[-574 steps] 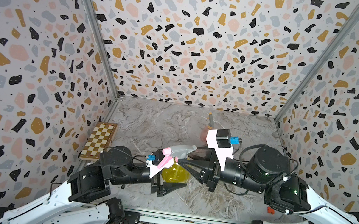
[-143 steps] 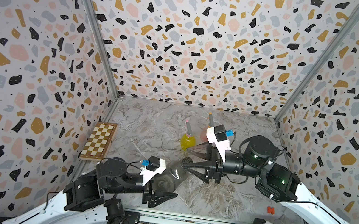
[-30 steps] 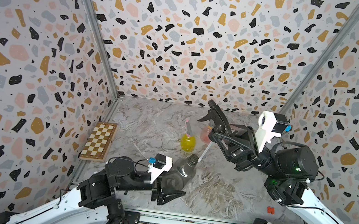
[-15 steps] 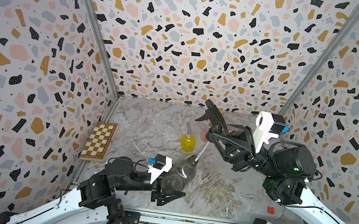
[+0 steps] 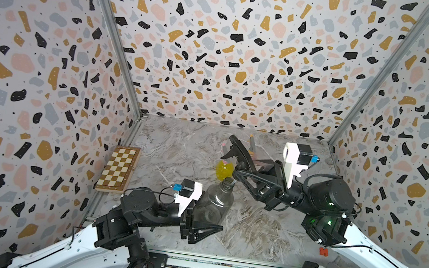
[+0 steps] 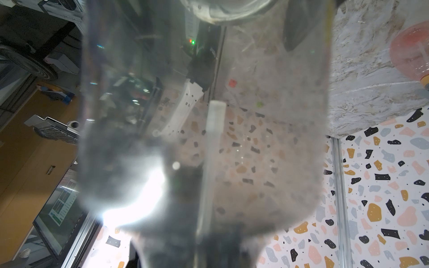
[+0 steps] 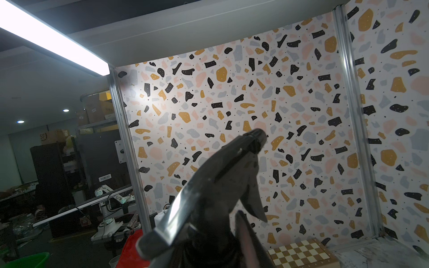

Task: Attach spray nozzles to spray bottles
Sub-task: Insert the spray nozzle into the spray bottle.

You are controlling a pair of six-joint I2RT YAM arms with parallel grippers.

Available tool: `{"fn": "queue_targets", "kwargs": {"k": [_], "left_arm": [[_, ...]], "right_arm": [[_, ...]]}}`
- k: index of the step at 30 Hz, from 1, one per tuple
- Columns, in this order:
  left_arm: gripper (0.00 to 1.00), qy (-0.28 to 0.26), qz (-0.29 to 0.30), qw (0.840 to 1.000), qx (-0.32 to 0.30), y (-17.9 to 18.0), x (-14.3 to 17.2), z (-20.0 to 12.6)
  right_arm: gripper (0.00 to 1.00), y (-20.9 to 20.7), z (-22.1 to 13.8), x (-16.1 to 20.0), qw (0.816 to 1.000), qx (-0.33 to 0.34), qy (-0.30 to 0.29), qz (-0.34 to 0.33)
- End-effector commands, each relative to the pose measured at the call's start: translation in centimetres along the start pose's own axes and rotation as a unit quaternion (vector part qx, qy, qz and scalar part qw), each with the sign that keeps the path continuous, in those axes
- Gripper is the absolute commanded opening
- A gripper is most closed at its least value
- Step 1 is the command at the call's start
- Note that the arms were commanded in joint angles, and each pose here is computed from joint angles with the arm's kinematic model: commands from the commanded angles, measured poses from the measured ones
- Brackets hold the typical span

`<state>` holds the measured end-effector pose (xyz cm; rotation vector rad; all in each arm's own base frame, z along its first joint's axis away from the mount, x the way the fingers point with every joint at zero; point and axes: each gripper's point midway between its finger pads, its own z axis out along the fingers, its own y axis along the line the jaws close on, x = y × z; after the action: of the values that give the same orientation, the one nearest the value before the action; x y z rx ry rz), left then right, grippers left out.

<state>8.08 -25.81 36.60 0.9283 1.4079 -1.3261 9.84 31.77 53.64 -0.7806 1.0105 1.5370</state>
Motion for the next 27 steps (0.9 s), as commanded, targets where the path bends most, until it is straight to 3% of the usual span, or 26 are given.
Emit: {"fn": "queue_targets", "kwargs": {"k": [1, 27], "left_arm": [[0.0, -0.057, 0.017, 0.998, 0.009, -1.1, -3.8, -0.7], [0.0, -0.069, 0.035, 0.996, 0.032, -2.3, -4.6, -1.1]], "right_arm": [[0.13, 1.5, -0.4, -1.3, 0.999, -0.028, -0.023, -0.001], [0.13, 1.5, 0.7, 1.5, 0.997, -0.057, 0.007, 0.051]]}}
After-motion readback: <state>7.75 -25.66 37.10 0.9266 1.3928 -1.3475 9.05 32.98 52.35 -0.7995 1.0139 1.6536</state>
